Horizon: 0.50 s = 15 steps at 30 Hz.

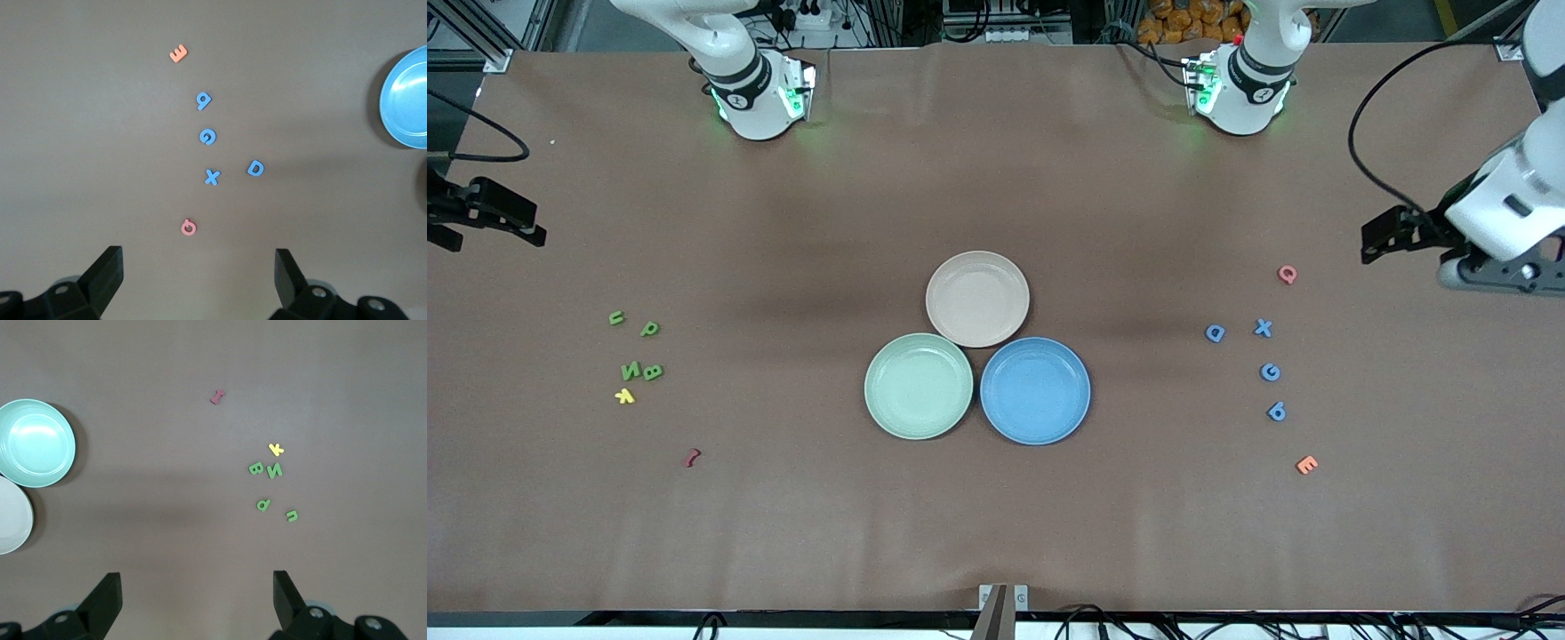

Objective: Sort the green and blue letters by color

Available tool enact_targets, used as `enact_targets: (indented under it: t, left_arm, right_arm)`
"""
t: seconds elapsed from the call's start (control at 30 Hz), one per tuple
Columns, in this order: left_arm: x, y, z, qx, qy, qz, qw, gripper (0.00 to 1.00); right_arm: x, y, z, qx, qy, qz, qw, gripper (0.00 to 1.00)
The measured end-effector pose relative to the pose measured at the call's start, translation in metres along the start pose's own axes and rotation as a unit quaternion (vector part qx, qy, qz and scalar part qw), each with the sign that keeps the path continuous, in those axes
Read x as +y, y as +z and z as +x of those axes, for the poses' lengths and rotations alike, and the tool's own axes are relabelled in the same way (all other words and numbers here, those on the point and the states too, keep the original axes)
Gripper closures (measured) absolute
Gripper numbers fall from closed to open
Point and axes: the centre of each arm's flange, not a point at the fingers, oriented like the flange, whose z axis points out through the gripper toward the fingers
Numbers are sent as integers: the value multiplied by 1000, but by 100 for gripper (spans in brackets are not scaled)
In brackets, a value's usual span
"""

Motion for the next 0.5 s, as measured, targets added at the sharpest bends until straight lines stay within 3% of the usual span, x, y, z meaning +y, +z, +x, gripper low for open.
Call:
enact_targets:
  t: [0.2, 0.5]
  left_arm:
    - [-1, 58, 16, -3, -10, -1, 1000, 0]
    - [-1, 145, 11, -7, -12, -2, 1000, 0]
  right_arm:
    - [2, 4, -2, -11, 2, 1, 1000, 0]
    - [16, 18, -2, -23, 13, 3, 1000, 0]
